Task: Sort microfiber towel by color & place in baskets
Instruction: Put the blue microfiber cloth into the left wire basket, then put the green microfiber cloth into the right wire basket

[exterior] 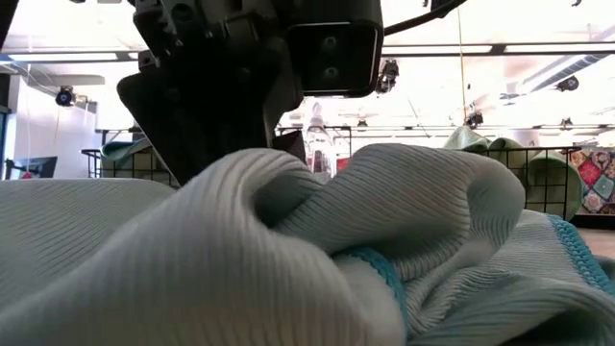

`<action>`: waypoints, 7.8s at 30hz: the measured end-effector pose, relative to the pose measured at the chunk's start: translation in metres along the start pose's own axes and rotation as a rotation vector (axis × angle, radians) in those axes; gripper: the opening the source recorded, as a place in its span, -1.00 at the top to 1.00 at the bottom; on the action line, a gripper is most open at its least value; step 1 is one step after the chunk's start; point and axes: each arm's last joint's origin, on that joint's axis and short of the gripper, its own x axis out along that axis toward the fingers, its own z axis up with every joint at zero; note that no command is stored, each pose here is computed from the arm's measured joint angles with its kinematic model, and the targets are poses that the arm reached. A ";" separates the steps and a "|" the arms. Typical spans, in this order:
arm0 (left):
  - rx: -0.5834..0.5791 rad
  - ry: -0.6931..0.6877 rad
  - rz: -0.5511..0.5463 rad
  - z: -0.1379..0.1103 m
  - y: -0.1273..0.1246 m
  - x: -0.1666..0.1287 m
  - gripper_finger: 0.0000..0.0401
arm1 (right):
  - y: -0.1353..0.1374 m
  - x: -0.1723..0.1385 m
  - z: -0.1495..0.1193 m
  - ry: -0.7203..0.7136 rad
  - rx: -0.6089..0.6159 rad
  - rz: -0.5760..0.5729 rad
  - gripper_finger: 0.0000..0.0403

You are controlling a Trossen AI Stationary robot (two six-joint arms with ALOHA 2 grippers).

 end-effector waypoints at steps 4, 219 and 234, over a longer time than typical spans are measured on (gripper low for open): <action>-0.042 -0.012 -0.004 0.001 -0.002 -0.006 0.97 | 0.000 0.000 0.000 0.000 0.000 0.000 0.59; -0.730 0.128 0.531 -0.188 -0.143 -0.136 0.41 | 0.015 0.009 0.008 -0.030 -0.088 0.064 0.59; -0.755 0.128 0.607 -0.190 -0.140 -0.107 0.32 | 0.015 0.009 0.008 -0.030 -0.089 0.064 0.59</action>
